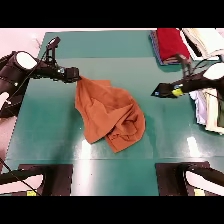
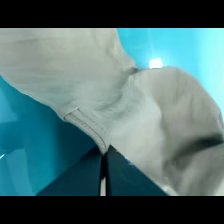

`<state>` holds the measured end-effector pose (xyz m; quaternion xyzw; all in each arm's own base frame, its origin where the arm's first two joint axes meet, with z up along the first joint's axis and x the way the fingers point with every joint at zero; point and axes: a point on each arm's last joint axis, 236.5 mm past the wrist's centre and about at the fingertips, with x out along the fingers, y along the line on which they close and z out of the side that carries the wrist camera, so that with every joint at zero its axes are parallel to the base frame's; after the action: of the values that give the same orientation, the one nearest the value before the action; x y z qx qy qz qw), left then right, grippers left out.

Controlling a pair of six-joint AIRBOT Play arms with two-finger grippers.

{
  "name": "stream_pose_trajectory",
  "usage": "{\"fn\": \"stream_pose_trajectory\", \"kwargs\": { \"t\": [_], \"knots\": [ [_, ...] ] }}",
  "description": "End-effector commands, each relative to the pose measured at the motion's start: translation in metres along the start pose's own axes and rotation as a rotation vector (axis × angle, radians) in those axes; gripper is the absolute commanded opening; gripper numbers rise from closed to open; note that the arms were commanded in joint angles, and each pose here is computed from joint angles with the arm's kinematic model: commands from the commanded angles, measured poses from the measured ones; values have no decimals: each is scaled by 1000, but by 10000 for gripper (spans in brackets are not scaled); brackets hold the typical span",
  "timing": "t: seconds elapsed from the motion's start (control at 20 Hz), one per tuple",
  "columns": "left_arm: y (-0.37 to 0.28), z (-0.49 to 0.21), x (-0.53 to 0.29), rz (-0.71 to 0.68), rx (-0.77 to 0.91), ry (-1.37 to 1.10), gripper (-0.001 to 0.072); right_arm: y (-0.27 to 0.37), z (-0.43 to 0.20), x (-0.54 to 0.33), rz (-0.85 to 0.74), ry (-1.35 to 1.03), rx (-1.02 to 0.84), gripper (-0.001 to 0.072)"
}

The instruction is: Fold the shirts.

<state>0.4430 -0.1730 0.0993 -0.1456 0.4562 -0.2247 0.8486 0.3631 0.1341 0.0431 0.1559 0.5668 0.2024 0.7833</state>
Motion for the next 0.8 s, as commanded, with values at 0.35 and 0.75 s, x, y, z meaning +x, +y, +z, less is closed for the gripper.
{"fn": "stream_pose_trajectory", "kwargs": {
  "t": [0.35,0.75],
  "knots": [
    [7,-7,-4,33,32,39,26,64,14,134,103,150,-136,554],
    [-9,14,-27,18,56,-23,24,87,71,109,67,15,-294,16]
  ]
}}
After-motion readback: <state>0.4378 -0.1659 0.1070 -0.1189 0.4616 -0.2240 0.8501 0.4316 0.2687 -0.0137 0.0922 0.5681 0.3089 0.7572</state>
